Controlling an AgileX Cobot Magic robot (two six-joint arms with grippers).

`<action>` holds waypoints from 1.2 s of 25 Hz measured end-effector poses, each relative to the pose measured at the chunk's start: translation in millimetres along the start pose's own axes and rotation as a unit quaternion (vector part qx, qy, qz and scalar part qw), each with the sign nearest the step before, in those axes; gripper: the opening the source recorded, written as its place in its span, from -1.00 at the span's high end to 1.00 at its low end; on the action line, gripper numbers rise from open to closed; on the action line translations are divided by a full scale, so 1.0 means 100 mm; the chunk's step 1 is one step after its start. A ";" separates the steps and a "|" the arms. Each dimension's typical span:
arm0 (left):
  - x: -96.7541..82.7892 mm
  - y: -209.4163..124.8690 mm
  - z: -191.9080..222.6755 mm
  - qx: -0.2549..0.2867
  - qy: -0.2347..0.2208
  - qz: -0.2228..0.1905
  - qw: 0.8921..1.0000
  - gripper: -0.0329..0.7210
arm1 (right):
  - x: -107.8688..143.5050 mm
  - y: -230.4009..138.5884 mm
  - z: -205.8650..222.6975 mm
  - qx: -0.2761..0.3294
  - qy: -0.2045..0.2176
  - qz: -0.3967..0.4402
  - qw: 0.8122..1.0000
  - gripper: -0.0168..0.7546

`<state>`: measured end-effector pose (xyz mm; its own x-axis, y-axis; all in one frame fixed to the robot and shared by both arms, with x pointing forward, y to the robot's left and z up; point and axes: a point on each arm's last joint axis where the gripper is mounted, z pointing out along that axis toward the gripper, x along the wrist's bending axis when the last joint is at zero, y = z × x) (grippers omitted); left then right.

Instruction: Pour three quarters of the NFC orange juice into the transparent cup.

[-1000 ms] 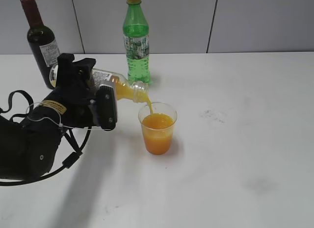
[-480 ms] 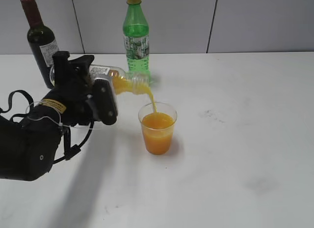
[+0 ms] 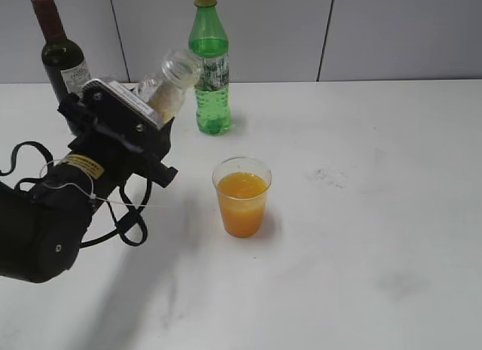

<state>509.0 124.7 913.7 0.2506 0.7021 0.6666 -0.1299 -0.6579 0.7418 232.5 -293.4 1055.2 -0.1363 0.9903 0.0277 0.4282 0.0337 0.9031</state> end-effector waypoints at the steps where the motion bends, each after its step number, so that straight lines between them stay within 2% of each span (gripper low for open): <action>1: 0.01 -0.01 0.01 0.000 0.001 -0.036 0.999 -0.33 | 0.00 0.00 0.00 0.000 0.000 0.000 1.000 -0.58; 3: 0.05 -0.05 0.02 0.005 0.008 -0.103 0.995 -0.33 | 0.00 0.00 0.00 0.000 0.000 0.000 1.000 -0.58; 5: 0.11 -0.09 0.04 0.011 0.018 -0.153 0.988 -0.33 | 0.00 0.00 0.00 0.000 0.000 0.000 1.000 -0.58; 9: 0.24 -0.20 0.09 0.014 0.031 -0.216 0.976 -0.33 | 0.00 0.00 0.00 0.000 0.000 0.000 1.000 -0.58; 13: 0.41 -0.31 0.20 0.006 0.024 -0.275 0.961 -0.33 | 0.00 0.00 0.00 0.000 0.000 0.000 1.000 -0.58; 17: 0.57 -0.42 0.42 0.013 0.025 -0.296 0.955 -0.33 | 0.00 0.00 0.00 0.000 0.000 0.000 1.000 -0.58; 21: 0.57 -0.44 0.70 0.004 0.021 -0.305 0.952 -0.33 | 0.00 0.00 0.00 0.000 0.000 0.000 1.000 -0.58; 24: 0.53 -0.47 0.91 -0.006 0.023 -0.308 0.951 -0.33 | 0.00 0.00 0.00 0.000 0.000 0.000 1.000 -0.58; 30: 0.28 -0.71 1.23 0.005 0.017 -0.311 0.950 -0.33 | 0.00 0.00 0.00 0.000 0.000 0.000 1.000 -0.58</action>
<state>643.3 157.2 870.9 0.2440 0.9645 0.1015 0.0421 -0.1151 0.9925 232.5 -293.4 1055.2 -0.1363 0.9903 0.0277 0.4282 0.0337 0.9031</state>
